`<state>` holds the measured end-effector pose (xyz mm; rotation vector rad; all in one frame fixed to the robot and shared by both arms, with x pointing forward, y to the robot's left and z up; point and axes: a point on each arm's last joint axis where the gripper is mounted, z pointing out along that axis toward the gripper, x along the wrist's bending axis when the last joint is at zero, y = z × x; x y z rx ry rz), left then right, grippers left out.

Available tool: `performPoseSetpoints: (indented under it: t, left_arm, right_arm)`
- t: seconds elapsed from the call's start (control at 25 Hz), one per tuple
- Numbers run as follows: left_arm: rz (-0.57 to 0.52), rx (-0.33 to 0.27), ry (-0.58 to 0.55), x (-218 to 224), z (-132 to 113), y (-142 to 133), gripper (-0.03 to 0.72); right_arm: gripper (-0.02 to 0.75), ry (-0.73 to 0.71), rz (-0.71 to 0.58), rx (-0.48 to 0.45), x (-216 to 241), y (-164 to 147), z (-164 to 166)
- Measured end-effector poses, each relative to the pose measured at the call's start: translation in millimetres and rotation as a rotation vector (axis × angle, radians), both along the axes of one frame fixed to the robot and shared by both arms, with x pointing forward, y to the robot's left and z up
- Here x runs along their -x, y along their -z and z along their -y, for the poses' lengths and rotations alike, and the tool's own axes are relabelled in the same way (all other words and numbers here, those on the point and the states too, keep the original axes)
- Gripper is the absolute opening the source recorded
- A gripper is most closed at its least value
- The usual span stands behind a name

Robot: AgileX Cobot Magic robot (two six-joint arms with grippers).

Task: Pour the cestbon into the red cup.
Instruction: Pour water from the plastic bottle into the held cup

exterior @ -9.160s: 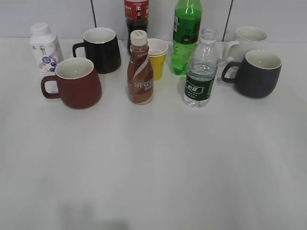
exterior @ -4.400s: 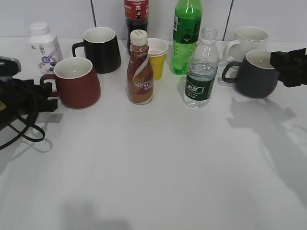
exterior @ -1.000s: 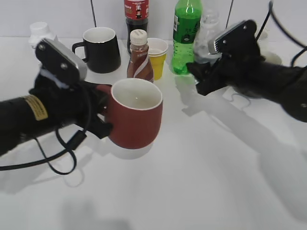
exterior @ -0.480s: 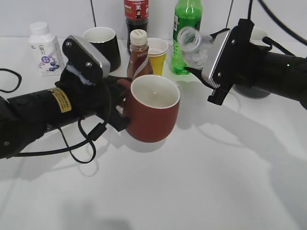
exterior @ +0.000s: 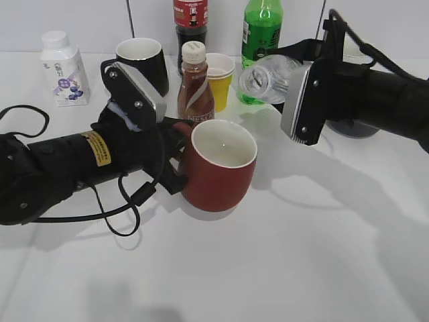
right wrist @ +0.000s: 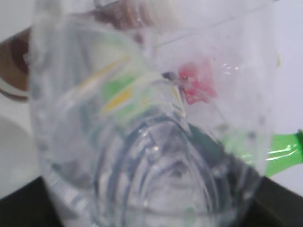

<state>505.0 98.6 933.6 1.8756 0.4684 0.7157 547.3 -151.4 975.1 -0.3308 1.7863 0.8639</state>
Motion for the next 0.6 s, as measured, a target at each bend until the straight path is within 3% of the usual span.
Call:
performPoseSetpoints:
  t: [0.6]
  left_arm:
    - [0.003, 0.033, 0.058, 9, 12, -2, 0.064]
  right_arm:
    - [0.473, -0.051, 0.206, 0.208, 0, 0, 0]
